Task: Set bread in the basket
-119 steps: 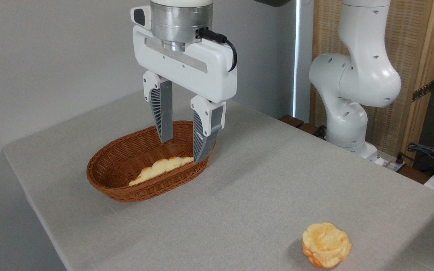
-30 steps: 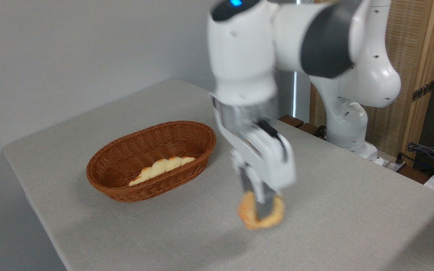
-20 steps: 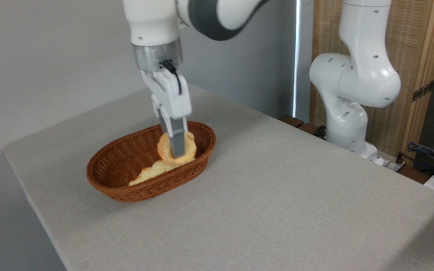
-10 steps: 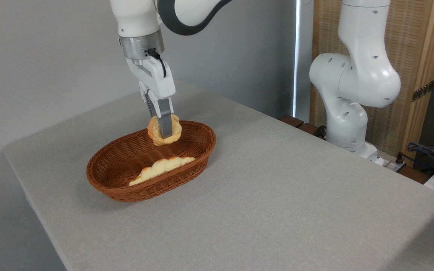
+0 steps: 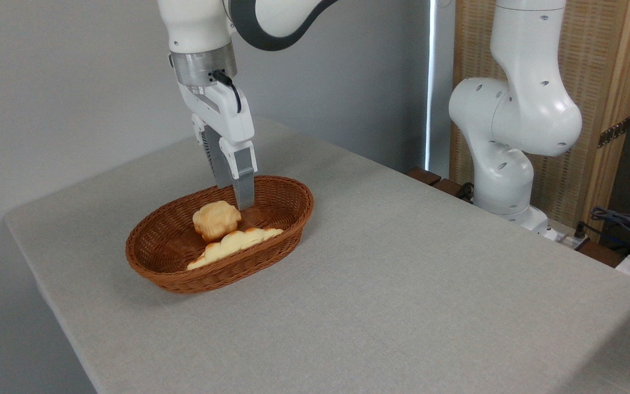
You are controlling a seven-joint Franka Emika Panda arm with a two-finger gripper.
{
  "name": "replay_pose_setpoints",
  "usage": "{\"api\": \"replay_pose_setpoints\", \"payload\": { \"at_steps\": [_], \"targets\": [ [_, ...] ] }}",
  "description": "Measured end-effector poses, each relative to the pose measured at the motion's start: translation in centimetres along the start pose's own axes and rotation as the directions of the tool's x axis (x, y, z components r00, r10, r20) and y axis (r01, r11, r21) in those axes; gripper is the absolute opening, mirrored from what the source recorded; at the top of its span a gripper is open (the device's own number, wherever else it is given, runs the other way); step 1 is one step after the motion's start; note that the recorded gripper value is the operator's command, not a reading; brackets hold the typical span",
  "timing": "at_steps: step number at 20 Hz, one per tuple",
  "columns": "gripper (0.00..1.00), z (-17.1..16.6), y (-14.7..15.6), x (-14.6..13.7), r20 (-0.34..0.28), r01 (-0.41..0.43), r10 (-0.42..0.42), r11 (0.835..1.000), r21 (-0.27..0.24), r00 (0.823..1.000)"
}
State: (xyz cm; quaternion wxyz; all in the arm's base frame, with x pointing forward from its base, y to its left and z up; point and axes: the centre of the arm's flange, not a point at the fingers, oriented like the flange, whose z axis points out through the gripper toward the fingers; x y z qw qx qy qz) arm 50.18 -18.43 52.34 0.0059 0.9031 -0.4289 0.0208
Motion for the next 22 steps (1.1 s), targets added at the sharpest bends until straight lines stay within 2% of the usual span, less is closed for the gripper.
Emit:
{"api": "replay_pose_setpoints", "payload": {
  "at_steps": [3, 7, 10, 11, 15, 22],
  "targets": [
    [1.00, -1.4, -5.2, -3.2, -0.026, 0.107, -0.107, 0.994, 0.009, 0.994],
    [1.00, -3.9, -11.7, -9.0, -0.039, 0.237, -0.237, 0.971, 0.006, 0.971],
    [1.00, -6.9, -15.0, -13.4, -0.043, 0.300, -0.300, 0.954, -0.001, 0.953],
    [1.00, -7.6, -15.4, -14.3, -0.040, 0.298, -0.298, 0.955, -0.005, 0.954],
    [1.00, -7.8, -15.5, -14.5, -0.032, 0.235, -0.235, 0.972, -0.011, 0.972],
    [1.00, -6.7, -15.4, -13.5, -0.017, 0.214, -0.215, 0.976, -0.025, 0.977]
  ]
}}
